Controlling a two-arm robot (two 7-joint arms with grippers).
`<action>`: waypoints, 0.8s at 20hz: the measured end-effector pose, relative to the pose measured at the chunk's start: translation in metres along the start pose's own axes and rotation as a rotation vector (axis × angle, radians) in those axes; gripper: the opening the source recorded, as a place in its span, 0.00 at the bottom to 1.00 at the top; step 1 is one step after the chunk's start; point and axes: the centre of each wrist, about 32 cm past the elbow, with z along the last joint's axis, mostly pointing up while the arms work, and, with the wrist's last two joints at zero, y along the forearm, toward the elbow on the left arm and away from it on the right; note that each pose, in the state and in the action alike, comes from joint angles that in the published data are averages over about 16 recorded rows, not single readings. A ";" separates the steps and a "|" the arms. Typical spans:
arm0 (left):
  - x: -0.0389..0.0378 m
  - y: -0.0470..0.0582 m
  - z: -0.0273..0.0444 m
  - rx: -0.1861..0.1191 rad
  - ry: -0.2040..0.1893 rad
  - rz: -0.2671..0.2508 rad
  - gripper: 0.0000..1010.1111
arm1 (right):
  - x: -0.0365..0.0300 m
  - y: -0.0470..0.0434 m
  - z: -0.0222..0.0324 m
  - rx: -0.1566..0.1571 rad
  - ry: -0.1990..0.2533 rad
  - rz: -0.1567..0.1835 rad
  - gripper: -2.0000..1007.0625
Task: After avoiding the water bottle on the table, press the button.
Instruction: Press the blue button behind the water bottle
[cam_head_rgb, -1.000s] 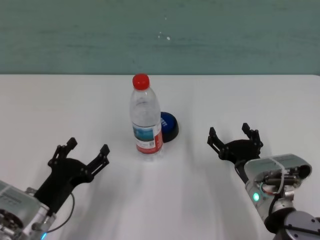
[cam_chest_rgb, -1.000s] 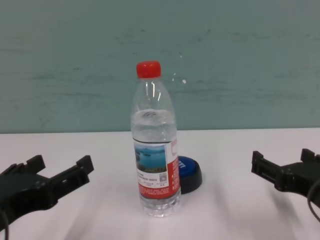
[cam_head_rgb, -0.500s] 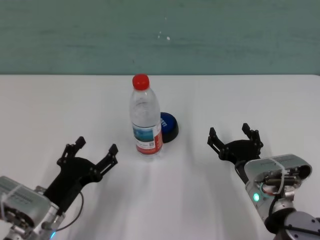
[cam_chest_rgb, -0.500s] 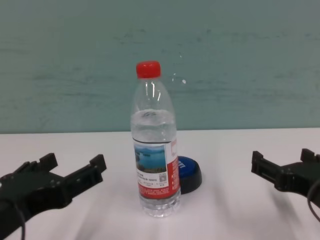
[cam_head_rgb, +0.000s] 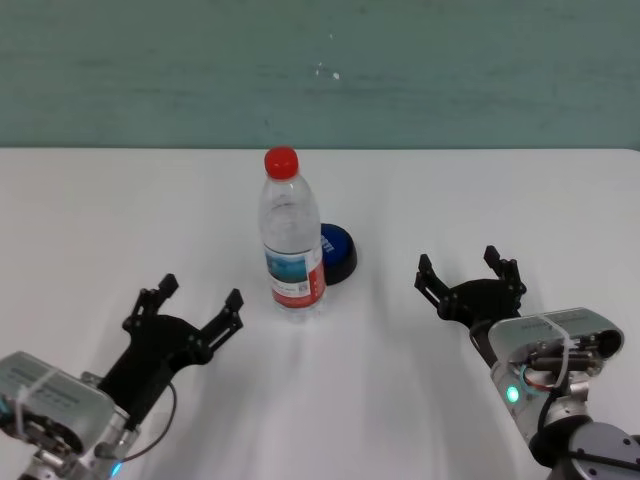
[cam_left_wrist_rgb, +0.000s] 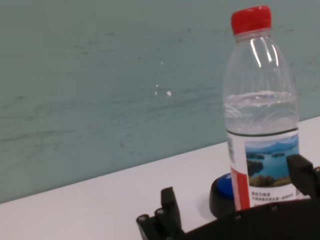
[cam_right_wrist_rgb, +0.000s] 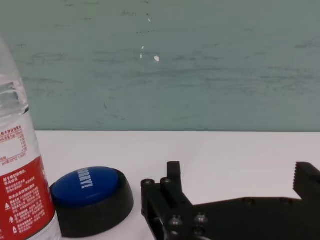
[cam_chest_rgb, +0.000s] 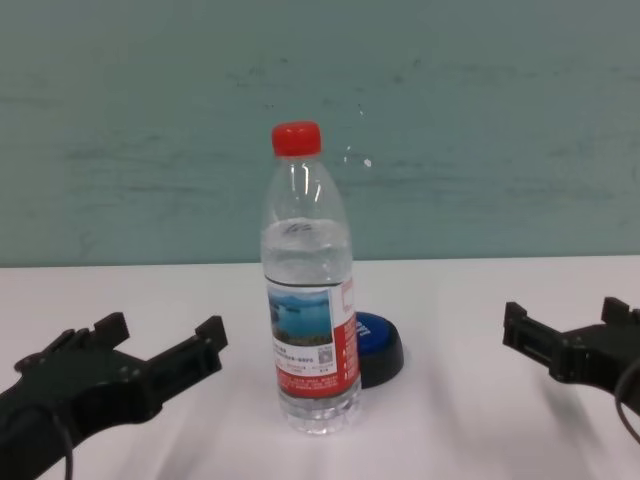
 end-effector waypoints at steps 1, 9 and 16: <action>-0.0006 -0.001 -0.0005 0.001 -0.001 0.000 1.00 | 0.0000 0.0000 0.0000 0.000 0.000 0.000 1.00; -0.0052 -0.005 -0.0046 0.009 -0.010 -0.002 1.00 | 0.0000 0.0000 0.0000 0.000 0.000 0.000 1.00; -0.0078 -0.009 -0.0064 0.011 -0.016 0.000 1.00 | 0.0000 0.0000 0.0000 0.000 0.000 0.000 1.00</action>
